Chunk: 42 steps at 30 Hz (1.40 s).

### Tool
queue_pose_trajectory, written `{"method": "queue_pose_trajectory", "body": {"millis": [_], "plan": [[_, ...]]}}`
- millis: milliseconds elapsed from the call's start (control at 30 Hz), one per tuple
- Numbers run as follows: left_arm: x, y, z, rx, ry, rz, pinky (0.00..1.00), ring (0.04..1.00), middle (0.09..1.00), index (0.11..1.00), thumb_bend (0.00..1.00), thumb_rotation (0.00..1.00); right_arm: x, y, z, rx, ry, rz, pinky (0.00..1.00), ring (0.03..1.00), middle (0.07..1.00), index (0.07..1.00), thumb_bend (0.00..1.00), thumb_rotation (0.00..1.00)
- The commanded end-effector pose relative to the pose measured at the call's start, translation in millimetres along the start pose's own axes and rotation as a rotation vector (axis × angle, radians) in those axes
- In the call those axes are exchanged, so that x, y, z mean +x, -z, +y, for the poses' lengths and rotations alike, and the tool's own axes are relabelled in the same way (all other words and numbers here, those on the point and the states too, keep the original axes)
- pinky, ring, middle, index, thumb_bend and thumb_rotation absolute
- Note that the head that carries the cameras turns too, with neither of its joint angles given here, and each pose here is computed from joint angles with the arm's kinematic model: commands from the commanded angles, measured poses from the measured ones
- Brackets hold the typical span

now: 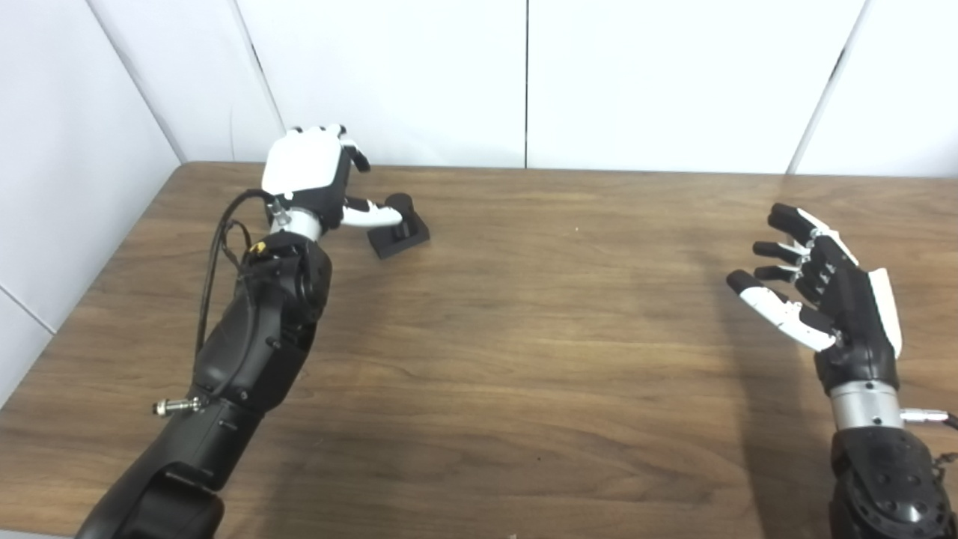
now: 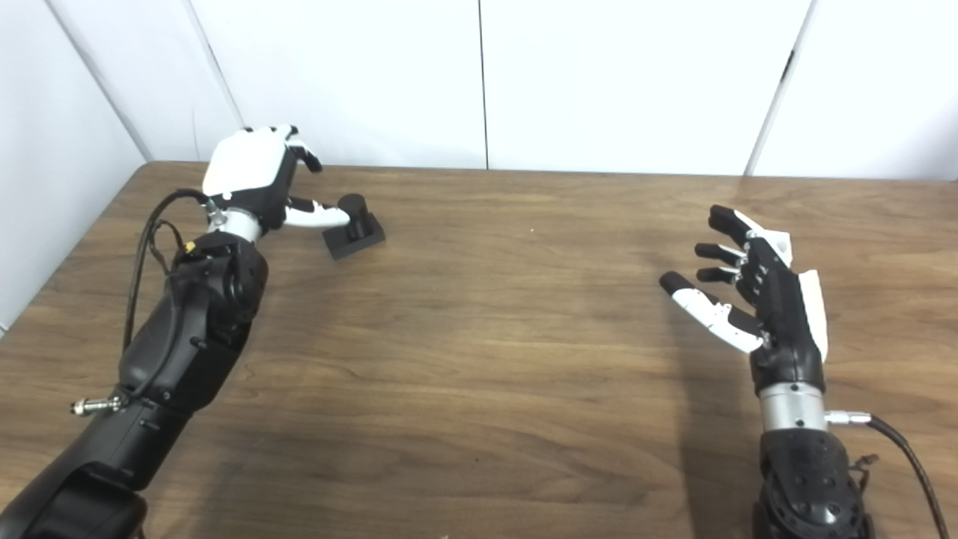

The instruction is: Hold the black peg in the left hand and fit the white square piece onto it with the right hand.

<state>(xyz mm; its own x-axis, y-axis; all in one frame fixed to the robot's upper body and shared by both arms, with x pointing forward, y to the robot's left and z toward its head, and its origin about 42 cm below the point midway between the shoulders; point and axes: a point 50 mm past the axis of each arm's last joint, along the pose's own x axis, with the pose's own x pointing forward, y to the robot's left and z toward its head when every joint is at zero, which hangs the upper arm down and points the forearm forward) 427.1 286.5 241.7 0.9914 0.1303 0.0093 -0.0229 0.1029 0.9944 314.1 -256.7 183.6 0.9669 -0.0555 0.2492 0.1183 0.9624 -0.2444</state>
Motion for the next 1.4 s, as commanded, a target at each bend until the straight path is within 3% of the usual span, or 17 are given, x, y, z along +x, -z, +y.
{"method": "queue_pose_trajectory", "body": {"millis": [0,267,633,1000,1367], "plan": [[11.6,2.0,25.8,0.031,-0.064,-0.010,1.00,1.000,0.999,0.699,1.00,0.57,9.2,-19.5,-0.2,0.013,0.008,-0.079,0.63,0.749,0.853,0.829,0.67,0.27],[24.4,12.9,7.1,0.028,0.027,-0.033,1.00,1.000,0.998,0.696,1.00,0.57,9.8,-19.4,-1.6,0.004,0.012,-0.084,0.60,0.731,0.853,0.825,0.66,0.23],[28.9,19.0,-6.2,0.046,0.048,-0.022,1.00,1.000,1.000,0.701,1.00,0.58,10.6,-17.7,-3.3,0.001,0.016,-0.079,0.63,0.737,0.859,0.824,0.67,0.25],[30.0,17.5,-13.9,0.055,0.059,-0.006,1.00,1.000,0.999,0.697,1.00,0.52,7.7,-17.7,-5.2,-0.005,0.014,-0.080,0.61,0.734,0.857,0.823,0.66,0.24],[41.3,19.7,-23.9,0.016,0.039,-0.008,1.00,1.000,0.973,0.676,0.85,0.48,3.4,-19.3,-3.0,0.022,0.014,-0.073,0.61,0.746,0.863,0.829,0.66,0.23]]}}
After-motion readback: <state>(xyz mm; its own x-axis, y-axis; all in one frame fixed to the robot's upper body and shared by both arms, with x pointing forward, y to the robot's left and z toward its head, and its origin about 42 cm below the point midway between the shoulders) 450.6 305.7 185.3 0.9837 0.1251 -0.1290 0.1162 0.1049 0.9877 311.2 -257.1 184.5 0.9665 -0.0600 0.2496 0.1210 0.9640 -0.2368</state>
